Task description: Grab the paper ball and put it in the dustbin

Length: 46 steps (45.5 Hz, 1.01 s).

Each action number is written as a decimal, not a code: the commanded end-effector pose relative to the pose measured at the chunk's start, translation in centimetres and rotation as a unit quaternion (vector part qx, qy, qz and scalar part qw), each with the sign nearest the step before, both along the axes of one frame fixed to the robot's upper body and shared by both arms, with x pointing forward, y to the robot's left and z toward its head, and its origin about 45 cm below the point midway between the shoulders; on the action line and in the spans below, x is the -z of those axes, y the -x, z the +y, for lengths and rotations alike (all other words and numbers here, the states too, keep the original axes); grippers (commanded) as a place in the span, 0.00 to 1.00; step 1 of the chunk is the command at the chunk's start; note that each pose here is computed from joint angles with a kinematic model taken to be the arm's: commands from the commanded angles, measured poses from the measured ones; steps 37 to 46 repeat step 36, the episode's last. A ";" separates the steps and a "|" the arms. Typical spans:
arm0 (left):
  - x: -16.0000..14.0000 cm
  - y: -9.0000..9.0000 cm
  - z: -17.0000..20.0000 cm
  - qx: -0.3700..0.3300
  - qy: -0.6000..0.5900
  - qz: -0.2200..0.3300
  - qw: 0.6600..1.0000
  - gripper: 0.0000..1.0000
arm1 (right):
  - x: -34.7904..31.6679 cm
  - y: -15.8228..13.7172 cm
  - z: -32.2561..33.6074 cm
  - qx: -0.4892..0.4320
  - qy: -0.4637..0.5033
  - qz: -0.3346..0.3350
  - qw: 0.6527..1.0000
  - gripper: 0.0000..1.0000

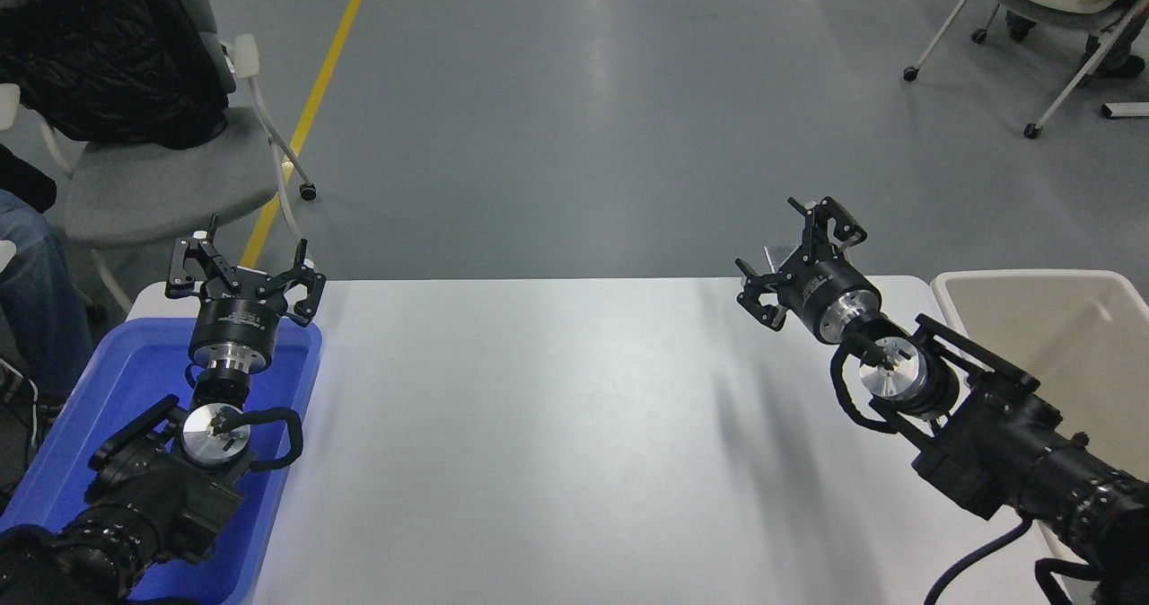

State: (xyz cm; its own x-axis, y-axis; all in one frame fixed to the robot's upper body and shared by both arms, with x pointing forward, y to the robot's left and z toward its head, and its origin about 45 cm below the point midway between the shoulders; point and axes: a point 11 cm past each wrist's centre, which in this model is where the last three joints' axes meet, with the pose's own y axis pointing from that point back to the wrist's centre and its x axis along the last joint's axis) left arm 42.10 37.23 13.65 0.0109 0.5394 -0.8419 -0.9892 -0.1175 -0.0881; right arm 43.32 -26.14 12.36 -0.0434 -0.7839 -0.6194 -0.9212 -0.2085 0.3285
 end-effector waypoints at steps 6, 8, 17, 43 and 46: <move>0.0 0.0 0.0 0.000 0.000 0.000 1.000 0.99 | 2.0 1.2 -2.0 0.016 -0.017 0.003 1.000 1.00; 0.0 0.0 0.0 0.000 0.001 0.000 1.000 0.99 | 2.2 1.5 -2.1 0.014 -0.019 0.004 1.000 1.00; 0.0 0.0 0.0 0.000 0.000 0.000 1.000 0.99 | 2.7 2.0 -2.4 0.012 -0.022 0.005 1.000 1.00; 0.0 0.0 0.0 0.000 0.000 0.000 1.000 0.99 | 3.2 2.2 -4.0 0.019 -0.015 0.004 1.000 1.00; 0.0 0.0 0.0 0.000 0.000 0.000 1.000 0.99 | 3.2 2.2 -4.0 0.019 -0.015 0.004 1.000 1.00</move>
